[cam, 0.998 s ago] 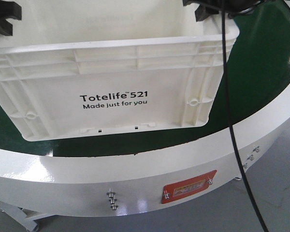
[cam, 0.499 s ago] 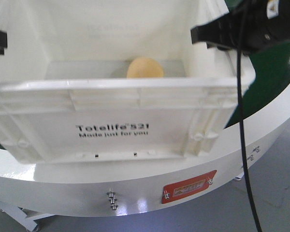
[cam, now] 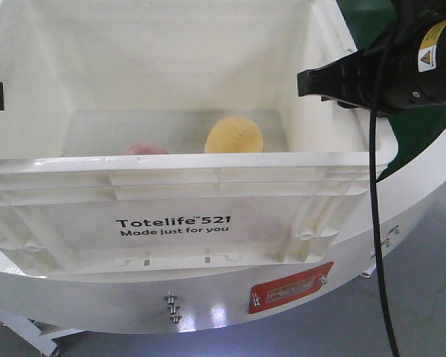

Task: Place moving items into box and shelve
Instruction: 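Close both grippers on the tote rims and lift the tote, then hold the tote with both grippers while the base backs away from the conveyor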

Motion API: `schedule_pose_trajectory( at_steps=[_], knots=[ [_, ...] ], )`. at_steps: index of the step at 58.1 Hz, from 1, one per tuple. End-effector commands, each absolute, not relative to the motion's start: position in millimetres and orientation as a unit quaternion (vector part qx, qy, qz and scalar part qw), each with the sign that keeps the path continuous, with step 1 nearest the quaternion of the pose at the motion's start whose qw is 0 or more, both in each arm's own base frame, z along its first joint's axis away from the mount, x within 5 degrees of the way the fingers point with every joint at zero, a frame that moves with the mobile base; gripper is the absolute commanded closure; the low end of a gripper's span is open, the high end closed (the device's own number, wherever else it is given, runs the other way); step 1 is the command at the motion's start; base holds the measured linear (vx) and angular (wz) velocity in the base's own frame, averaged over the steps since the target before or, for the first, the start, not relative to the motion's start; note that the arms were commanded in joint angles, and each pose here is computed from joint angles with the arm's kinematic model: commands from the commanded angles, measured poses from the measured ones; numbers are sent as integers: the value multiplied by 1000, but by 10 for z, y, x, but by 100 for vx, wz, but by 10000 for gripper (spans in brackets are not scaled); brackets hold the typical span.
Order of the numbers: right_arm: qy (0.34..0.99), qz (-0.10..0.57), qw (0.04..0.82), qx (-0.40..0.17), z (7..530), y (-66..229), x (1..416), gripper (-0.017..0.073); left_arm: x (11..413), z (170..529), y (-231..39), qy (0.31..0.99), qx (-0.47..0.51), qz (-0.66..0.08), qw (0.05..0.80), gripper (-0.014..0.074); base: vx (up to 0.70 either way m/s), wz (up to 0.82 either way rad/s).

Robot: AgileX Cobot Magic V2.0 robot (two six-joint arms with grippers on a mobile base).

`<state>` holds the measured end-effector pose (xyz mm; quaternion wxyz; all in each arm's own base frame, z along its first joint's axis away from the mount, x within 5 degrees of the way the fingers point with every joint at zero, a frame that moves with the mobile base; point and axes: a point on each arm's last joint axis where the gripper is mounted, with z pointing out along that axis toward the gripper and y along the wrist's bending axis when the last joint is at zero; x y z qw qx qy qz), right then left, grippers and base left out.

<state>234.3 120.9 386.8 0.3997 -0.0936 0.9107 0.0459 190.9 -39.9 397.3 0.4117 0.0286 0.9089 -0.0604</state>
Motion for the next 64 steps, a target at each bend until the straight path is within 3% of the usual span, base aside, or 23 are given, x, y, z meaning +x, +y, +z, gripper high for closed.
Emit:
schedule_pose_trajectory(
  at_steps=[1,64],
  knots=[
    [859,60,498,-97,4200,1171,2345,447,1879,4279,-410,855,45,-70,511,454,0,0],
    [864,51,490,-106,4183,1164,2336,447,1877,4274,-409,857,45,-69,509,454,0,0]
  ],
)
